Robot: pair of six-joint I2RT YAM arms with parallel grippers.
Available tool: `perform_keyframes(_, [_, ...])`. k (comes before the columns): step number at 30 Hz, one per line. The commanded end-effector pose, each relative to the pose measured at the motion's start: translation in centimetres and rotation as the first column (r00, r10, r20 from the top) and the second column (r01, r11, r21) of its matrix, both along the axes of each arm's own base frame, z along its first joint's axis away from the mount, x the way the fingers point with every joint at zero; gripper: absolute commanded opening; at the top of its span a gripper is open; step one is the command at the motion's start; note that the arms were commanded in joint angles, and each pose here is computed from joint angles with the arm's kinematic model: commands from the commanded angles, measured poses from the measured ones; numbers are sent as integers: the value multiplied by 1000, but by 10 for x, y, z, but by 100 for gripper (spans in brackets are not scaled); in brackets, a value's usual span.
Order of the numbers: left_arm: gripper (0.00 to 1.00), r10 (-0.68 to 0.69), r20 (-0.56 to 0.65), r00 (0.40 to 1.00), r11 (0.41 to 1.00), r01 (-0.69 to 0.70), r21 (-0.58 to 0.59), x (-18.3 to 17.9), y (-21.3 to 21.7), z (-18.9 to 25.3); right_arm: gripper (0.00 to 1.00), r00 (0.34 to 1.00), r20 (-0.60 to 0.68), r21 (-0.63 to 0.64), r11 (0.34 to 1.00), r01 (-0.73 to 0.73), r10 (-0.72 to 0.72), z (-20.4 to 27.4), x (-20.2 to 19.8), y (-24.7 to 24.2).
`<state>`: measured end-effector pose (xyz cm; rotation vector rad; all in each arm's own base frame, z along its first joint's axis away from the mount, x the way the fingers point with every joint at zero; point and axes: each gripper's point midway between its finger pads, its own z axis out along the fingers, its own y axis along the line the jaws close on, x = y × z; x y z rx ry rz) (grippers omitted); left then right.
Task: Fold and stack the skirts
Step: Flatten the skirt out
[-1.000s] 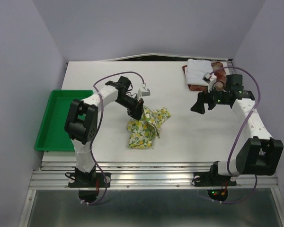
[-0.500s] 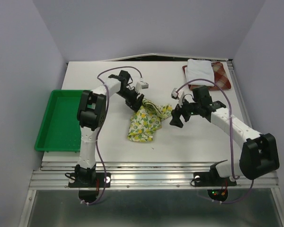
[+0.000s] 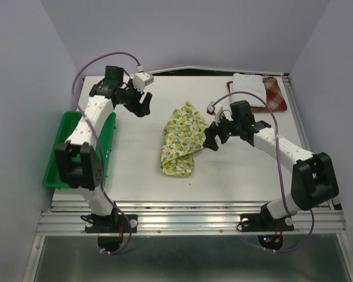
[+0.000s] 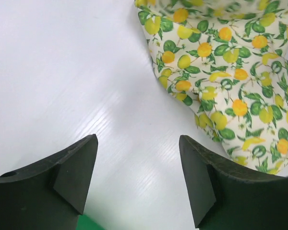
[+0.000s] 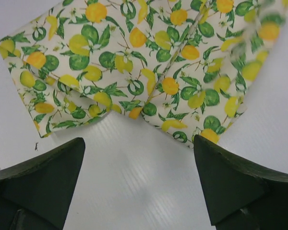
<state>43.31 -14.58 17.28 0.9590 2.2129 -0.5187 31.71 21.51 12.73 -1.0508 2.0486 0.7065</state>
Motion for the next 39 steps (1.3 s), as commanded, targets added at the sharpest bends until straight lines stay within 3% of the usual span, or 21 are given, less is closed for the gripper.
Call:
perform_keyframes(1, [79, -42, 177, 983, 999, 38, 28, -48, 4, 41, 99, 989, 128, 84, 994, 69, -80, 42, 42, 23])
perform_keyframes(2, [79, -58, 253, 966, 998, 55, 20, -58, 3, 59, 99, 986, 113, 70, 991, 112, -120, 30, 57, 24])
perform_keyframes(5, [79, -113, 293, 949, 991, 84, 109, -82, -6, 47, 98, 972, 77, 47, 974, 221, -224, 16, 92, 26])
perform_keyframes(10, [81, -174, 288, 942, 979, 133, 155, -105, -51, 24, 91, 936, 32, -66, 934, 352, -350, -16, 128, 16])
perform_keyframes(17, [83, -262, 318, 911, 957, 202, 211, -114, -109, -4, 88, 889, -23, -113, 885, 452, -457, -46, 143, 7])
perform_keyframes(22, [82, -367, 354, 860, 916, 267, 300, -131, -155, -23, 81, 865, -85, -129, 866, 482, -494, -67, 154, 5])
perform_keyframes(26, [81, -403, 327, 855, 874, 253, 416, -125, -171, -56, 72, 861, -130, -157, 868, 471, -491, -86, 154, 4])
perform_keyframes(31, [80, -431, 283, 857, 842, 269, 468, -121, -180, -81, 67, 864, -160, -165, 876, 453, -477, -93, 149, 6])
perform_keyframes(37, [65, -360, 329, 873, 862, 176, 476, -104, -178, -80, 51, 866, -190, -163, 884, 437, -463, -97, 144, 5])
perform_keyframes(39, [54, -337, 354, 873, 872, 148, 466, -99, -176, -72, 44, 864, -197, -167, 884, 437, -464, -98, 142, 0])
